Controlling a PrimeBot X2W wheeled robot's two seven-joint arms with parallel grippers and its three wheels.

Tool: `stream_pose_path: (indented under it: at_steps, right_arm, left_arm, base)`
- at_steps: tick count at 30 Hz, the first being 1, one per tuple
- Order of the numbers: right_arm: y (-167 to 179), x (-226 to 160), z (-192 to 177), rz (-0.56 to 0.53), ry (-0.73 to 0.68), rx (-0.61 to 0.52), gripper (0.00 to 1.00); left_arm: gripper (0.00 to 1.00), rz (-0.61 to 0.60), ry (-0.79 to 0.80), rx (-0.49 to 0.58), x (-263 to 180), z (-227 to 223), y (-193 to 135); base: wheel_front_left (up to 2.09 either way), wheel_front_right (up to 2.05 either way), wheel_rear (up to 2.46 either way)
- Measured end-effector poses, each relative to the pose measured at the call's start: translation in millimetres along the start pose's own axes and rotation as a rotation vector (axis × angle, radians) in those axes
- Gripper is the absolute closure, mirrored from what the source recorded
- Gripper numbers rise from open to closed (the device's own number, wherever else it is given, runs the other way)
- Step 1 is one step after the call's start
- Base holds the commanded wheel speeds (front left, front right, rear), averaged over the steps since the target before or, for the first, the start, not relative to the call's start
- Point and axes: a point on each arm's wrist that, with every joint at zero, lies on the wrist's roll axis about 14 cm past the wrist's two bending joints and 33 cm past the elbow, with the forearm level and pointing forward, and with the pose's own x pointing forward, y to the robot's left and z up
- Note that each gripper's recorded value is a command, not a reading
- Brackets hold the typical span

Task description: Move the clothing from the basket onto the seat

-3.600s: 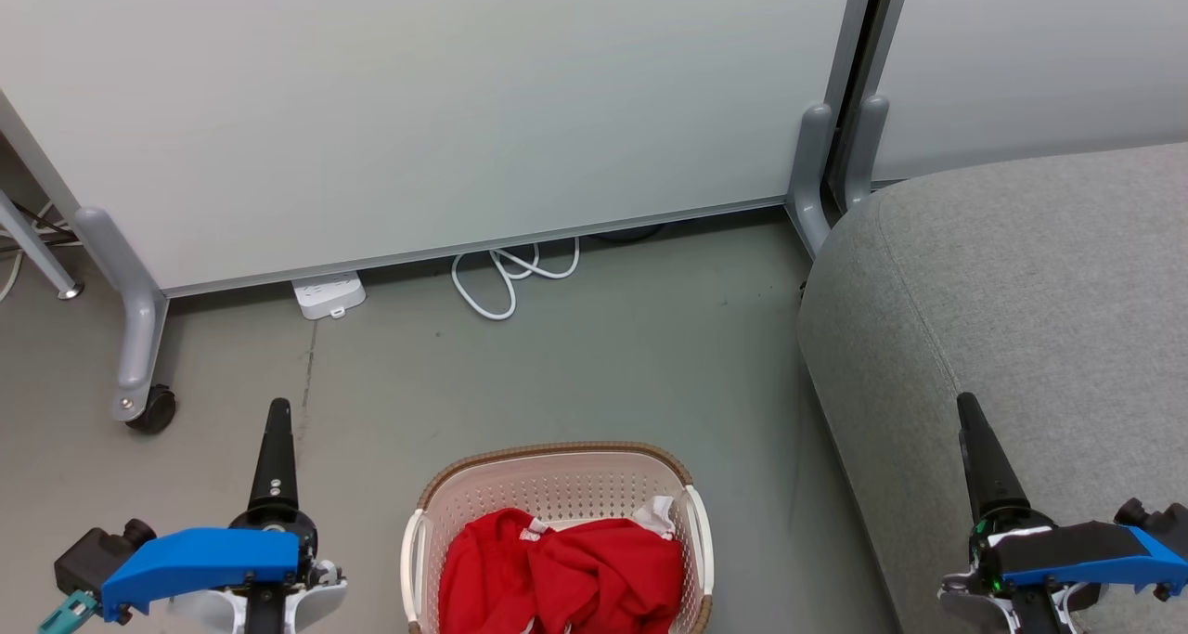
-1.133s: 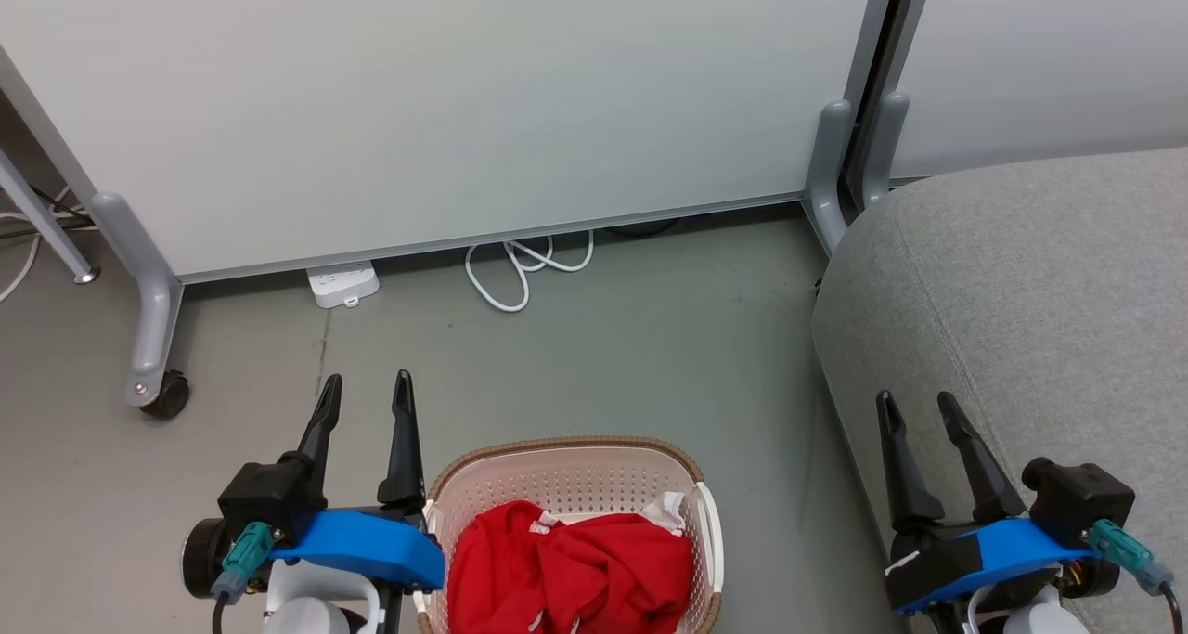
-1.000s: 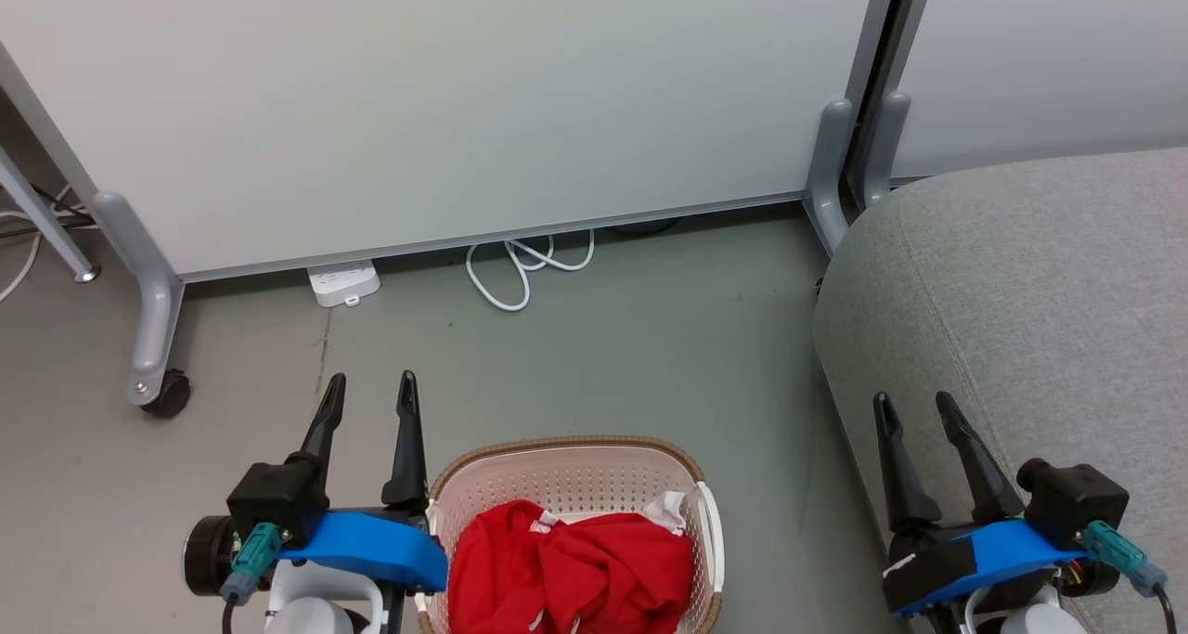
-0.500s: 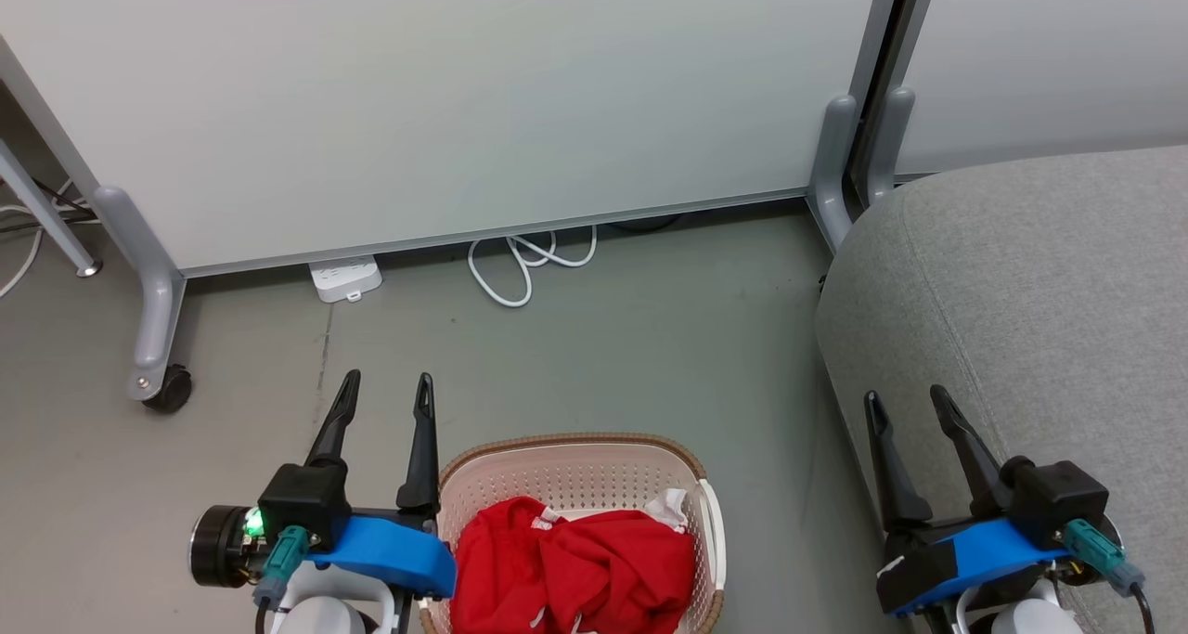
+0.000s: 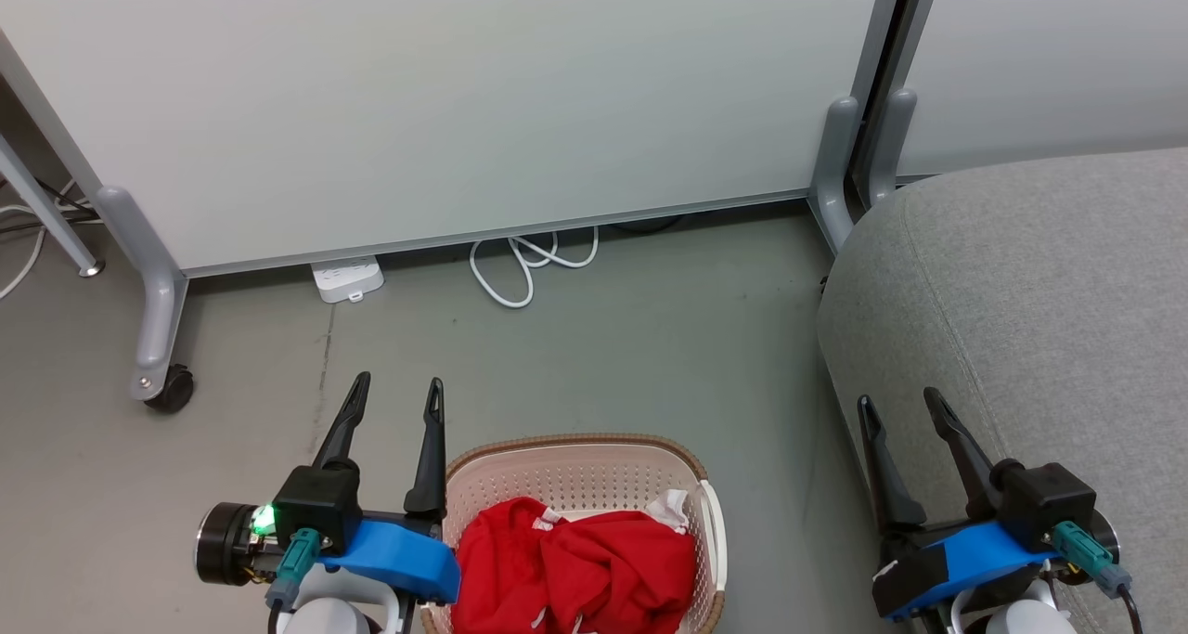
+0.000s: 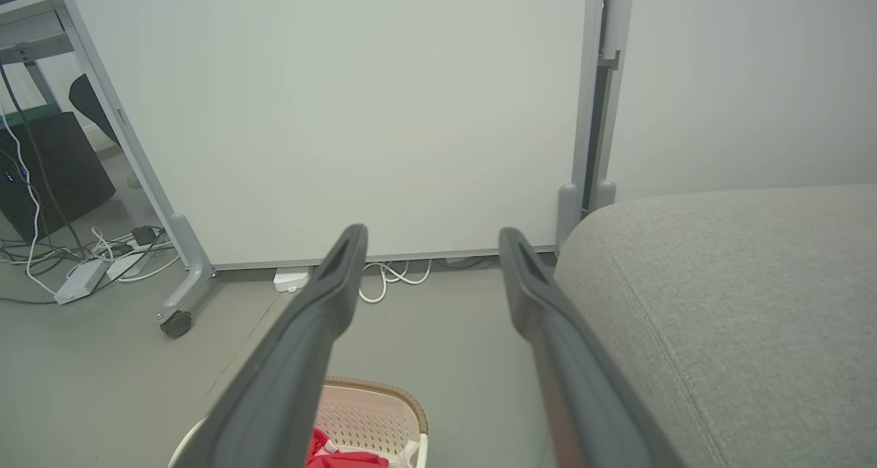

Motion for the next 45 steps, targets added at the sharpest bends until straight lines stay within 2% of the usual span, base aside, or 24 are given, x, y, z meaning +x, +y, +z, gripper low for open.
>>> stream_pose_path:
  at_steps: [9, 16, 22, 30, 32, 41, 45]
  right_arm:
    - [1, 0, -1, 0.003, 0.002, 0.0, 0.0]
    - [2, 9, -2, 0.011, 0.004, 0.001, 0.0]
    - [-7, 17, -10, -0.01, 0.022, -0.003, 0.0]
    - [-30, 32, -26, -0.06, 0.056, -0.007, 0.0]
    - [-37, 38, -33, -0.076, 0.069, -0.008, 0.0]
    - [-59, 56, -53, -0.114, 0.1, -0.019, 0.0]
    - [-67, 60, -66, -0.128, 0.129, -0.022, 0.0]
  left_arm:
    - [0.0, -0.004, 0.011, 0.001, -1, -3, 0]
    - [0.0, -0.08, 0.041, 0.045, 17, -11, -12]
    - [0.0, -0.182, 0.13, 0.109, 36, -39, -24]
    - [0.0, -0.311, 0.308, 0.178, 59, -101, -37]
    - [0.0, -0.367, 0.383, 0.204, 61, -128, -43]
    - [0.0, -0.583, 0.608, 0.304, 48, -212, -65]
    - [0.0, -0.662, 0.715, 0.349, 33, -247, -65]
  base:
    - [0.0, 0.0, 0.0]
    - [0.0, 0.0, 0.0]
    - [0.0, 0.0, 0.0]
    - [0.0, 0.0, 0.0]
    - [0.0, 0.0, 0.0]
    - [0.0, 0.0, 0.0]
    - [0.0, 0.0, 0.0]
